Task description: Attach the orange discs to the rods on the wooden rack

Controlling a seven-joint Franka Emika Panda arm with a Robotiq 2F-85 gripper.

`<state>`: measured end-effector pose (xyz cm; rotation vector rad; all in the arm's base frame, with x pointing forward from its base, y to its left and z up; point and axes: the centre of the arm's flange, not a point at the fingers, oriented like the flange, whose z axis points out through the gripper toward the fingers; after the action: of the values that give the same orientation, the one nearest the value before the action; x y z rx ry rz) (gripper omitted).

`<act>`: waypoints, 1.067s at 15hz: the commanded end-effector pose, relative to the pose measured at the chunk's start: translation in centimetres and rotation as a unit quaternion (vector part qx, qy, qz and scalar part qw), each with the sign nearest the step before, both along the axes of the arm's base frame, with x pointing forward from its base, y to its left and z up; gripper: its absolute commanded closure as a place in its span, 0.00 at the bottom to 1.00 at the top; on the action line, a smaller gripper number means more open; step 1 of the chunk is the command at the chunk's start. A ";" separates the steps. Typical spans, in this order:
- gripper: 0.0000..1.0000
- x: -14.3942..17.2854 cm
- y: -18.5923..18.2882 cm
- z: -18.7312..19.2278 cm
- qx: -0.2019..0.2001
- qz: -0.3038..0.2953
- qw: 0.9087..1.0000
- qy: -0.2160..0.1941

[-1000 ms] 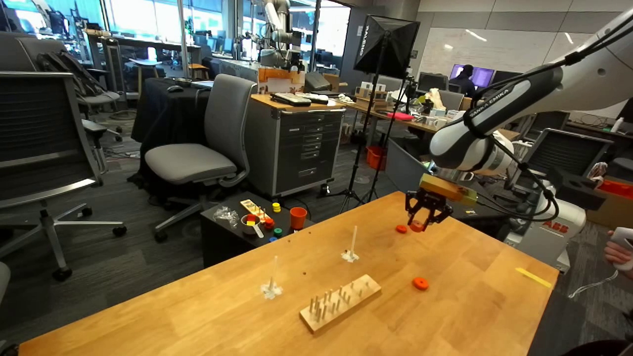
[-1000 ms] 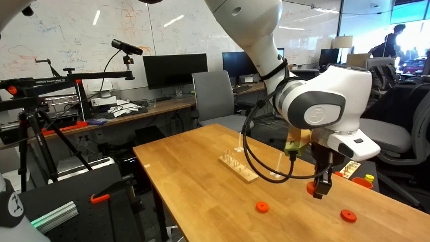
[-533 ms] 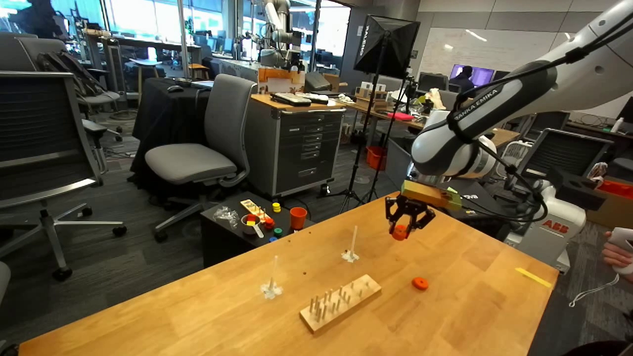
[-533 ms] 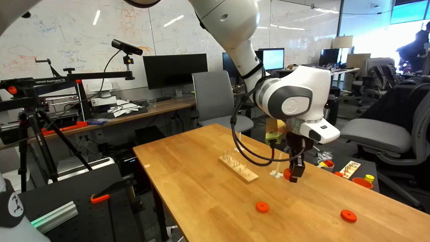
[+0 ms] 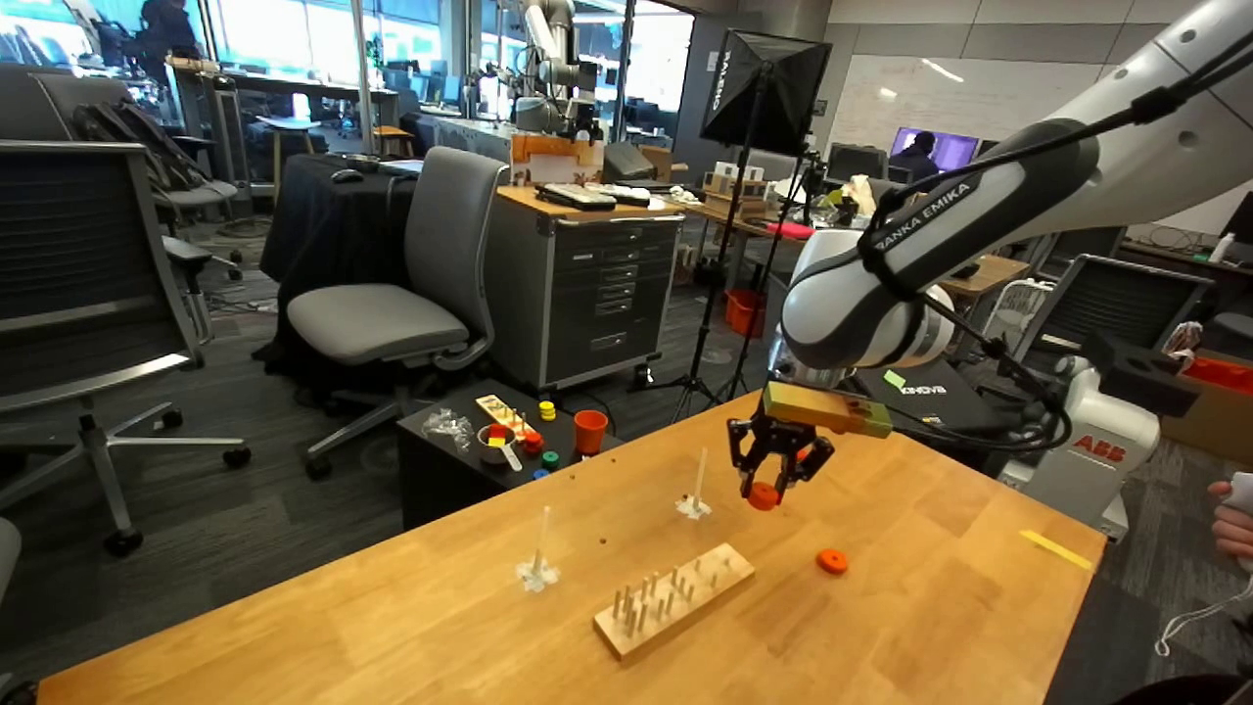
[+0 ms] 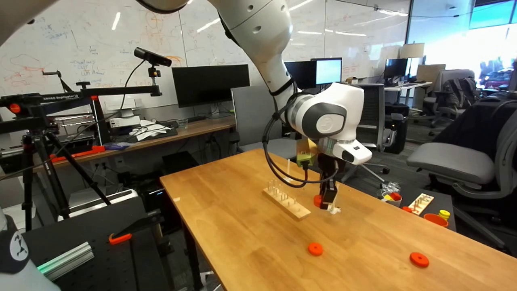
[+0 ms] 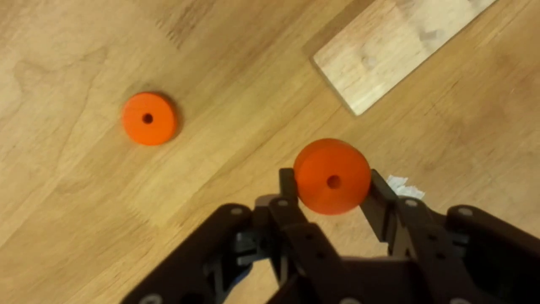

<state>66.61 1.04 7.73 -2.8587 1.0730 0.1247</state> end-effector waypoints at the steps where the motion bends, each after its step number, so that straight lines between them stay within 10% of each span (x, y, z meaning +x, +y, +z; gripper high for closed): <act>1: 0.83 0.0 2.8 -0.6 0.001 0.026 0.999 0.017; 16: 0.83 -0.3 10.0 -2.9 -0.007 0.088 0.996 0.034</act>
<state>65.15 9.70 4.52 -2.9545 0.8636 0.2313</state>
